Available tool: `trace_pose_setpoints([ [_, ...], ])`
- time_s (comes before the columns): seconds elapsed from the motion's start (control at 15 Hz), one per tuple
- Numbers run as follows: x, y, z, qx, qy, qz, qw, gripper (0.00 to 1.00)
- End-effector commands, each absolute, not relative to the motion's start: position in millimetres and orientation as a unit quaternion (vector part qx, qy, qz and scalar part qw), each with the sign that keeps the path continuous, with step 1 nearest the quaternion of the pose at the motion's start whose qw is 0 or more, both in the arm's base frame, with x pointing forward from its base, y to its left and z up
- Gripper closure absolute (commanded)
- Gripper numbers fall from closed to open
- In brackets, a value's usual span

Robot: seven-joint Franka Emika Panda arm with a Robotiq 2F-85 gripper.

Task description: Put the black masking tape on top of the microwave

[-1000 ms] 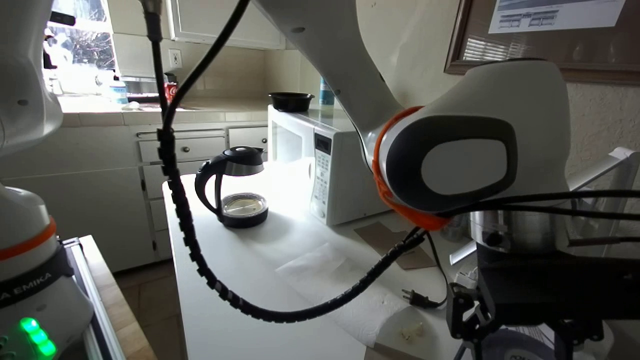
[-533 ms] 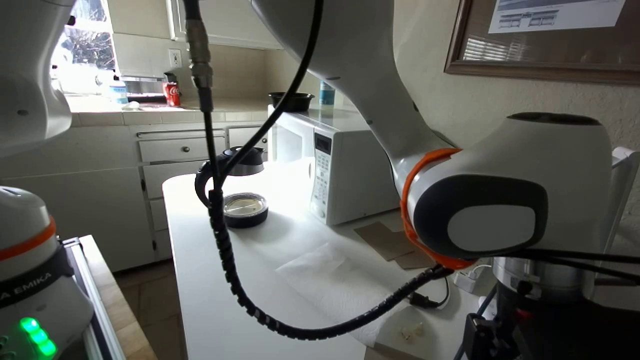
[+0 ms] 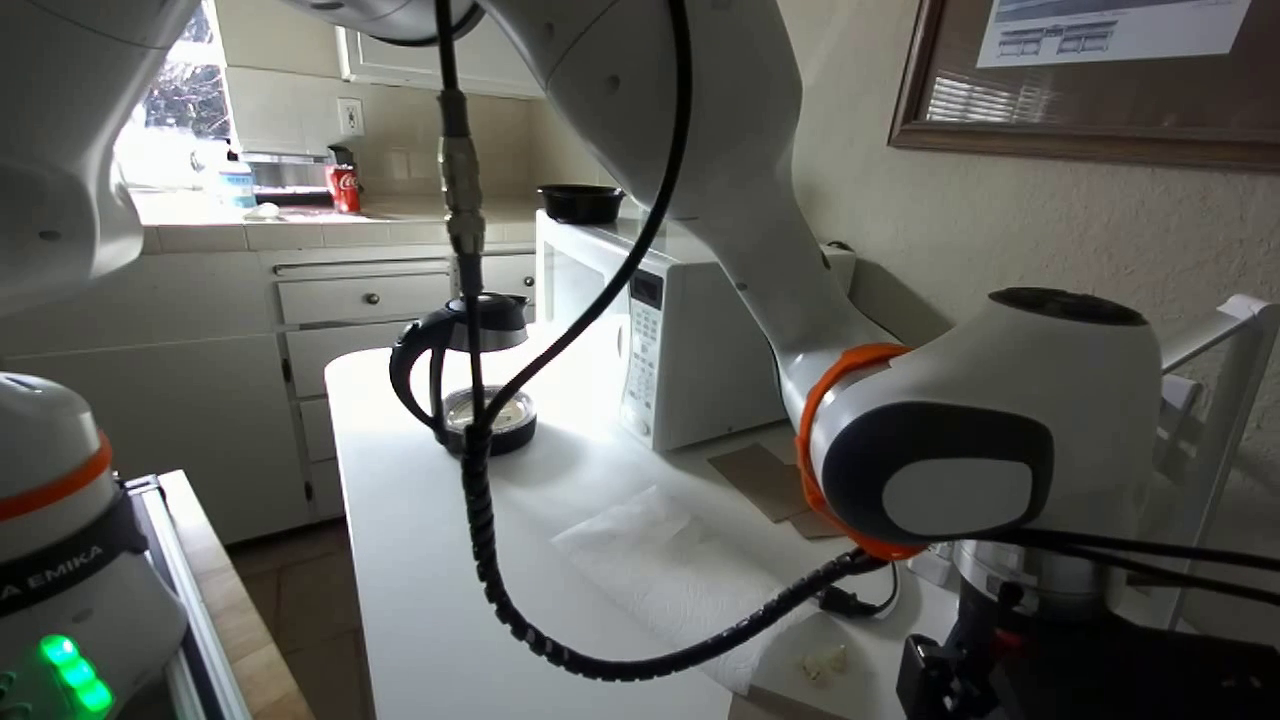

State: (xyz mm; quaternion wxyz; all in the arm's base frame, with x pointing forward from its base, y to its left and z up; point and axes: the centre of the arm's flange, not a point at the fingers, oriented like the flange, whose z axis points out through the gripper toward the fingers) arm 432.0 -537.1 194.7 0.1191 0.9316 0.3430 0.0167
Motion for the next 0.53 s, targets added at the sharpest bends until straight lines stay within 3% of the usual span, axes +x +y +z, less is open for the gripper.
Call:
trace_pose_setpoints([
  [0.0,437,-544,181,0.929,0.354,0.012,0.111,0.07],
  [0.07,439,-546,179,0.929,0.355,0.013,0.108,0.06],
  [0.13,440,-548,179,0.929,0.355,0.015,0.105,0.13],
  [0.47,451,-556,182,0.925,0.369,0.022,0.087,0.11],
])
